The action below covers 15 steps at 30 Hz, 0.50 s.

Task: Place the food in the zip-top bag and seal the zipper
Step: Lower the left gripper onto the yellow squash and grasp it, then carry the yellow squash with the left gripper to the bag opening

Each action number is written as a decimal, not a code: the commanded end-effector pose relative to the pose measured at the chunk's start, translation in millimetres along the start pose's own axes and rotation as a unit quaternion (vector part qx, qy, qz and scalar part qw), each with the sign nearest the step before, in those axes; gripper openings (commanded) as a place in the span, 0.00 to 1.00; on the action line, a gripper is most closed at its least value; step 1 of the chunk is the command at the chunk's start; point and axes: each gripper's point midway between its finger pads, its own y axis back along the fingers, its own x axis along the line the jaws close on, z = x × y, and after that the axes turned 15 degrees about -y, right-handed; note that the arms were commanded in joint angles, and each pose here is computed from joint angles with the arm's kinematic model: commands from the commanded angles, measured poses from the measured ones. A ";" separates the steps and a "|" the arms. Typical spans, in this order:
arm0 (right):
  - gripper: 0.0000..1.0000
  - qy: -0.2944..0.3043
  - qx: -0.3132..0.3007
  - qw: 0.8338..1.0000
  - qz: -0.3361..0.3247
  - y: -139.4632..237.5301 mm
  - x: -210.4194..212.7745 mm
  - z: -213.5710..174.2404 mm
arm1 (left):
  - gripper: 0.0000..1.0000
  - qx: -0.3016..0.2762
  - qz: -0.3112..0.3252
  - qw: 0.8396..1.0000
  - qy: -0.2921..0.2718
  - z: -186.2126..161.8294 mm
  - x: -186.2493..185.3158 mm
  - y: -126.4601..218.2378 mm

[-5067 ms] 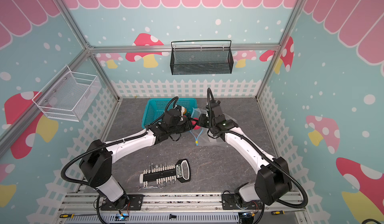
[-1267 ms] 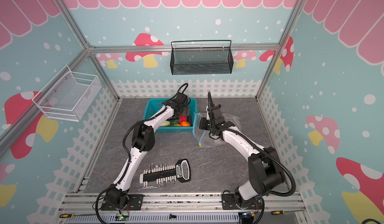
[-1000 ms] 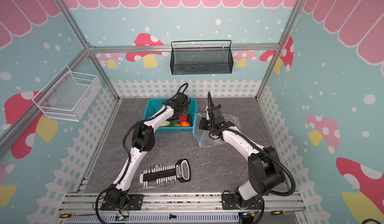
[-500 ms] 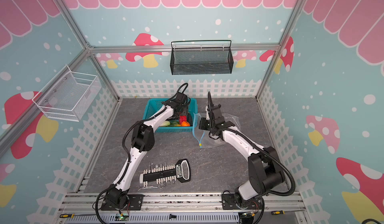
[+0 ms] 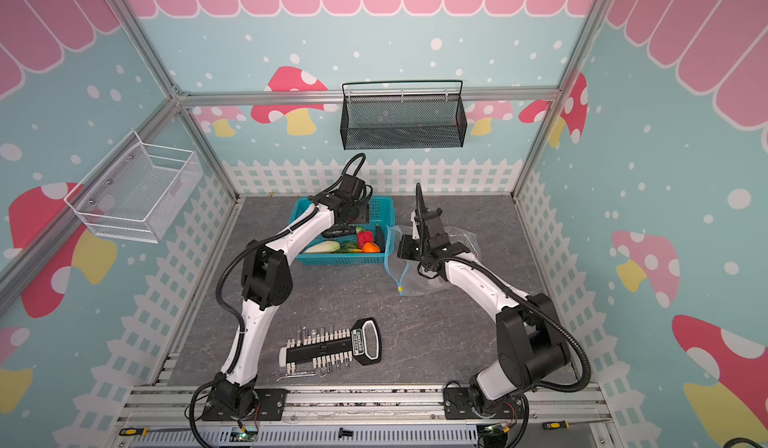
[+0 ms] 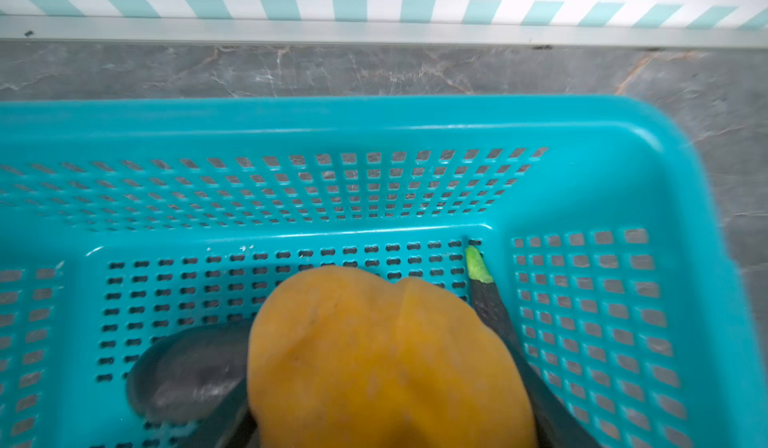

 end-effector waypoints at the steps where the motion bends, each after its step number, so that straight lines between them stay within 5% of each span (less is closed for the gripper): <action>1: 0.00 -0.004 -0.020 1.000 0.023 12.2 12.8 12.0 | 0.55 -0.017 -0.033 0.999 0.033 4.1 -7.7 20.3; 15: 0.00 -0.026 -0.016 0.998 0.049 21.0 18.3 5.4 | 0.54 -0.052 -0.148 0.983 0.092 -32.8 -53.6 115.2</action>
